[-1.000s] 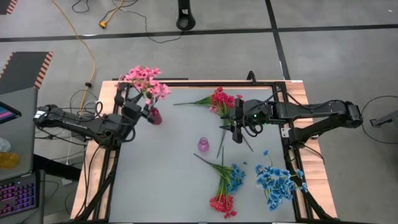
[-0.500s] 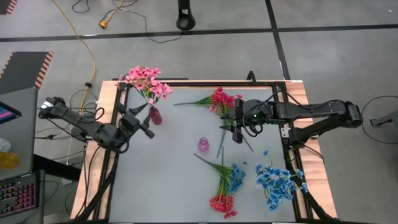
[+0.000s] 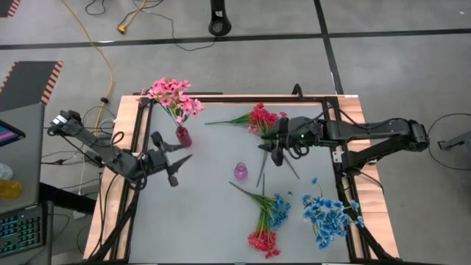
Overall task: Sort flowers into vase by color
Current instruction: Put the middle red flowers into the purple vase
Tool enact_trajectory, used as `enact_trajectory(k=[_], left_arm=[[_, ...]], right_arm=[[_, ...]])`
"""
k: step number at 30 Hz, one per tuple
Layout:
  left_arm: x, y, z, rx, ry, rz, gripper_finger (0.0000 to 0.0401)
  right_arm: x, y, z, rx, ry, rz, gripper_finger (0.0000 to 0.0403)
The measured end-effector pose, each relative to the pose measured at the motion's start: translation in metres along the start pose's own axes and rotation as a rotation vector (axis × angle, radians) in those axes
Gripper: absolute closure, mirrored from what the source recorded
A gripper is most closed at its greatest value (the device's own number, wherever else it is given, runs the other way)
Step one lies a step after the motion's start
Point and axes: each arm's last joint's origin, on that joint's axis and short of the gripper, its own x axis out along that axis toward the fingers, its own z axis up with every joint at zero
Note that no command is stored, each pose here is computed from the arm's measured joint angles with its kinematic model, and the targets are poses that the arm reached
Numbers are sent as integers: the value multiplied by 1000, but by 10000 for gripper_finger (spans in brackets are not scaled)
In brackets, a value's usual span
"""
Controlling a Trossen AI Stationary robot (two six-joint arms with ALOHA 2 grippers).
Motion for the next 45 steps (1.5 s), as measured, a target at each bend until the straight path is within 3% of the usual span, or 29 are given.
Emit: enact_trajectory(k=[7, 17, 24, 33, 45], left_arm=[[0, -4, -5, -42, 26, -101, 246], [0, -4, -9, -34, 55, -103, 246], [0, -4, -10, -38, 57, -102, 246], [-1, -5, -13, -61, 86, -103, 246], [-1, -5, -14, -83, 95, -102, 246]], right_arm=[[-3, 7, -6, 171, 32, -46, 179], [-8, -20, -32, 574, 181, -442, 179], [7, -37, -34, 617, 221, -520, 179], [52, -59, -50, 685, 395, -566, 179], [105, -73, -70, 728, 452, -550, 179]])
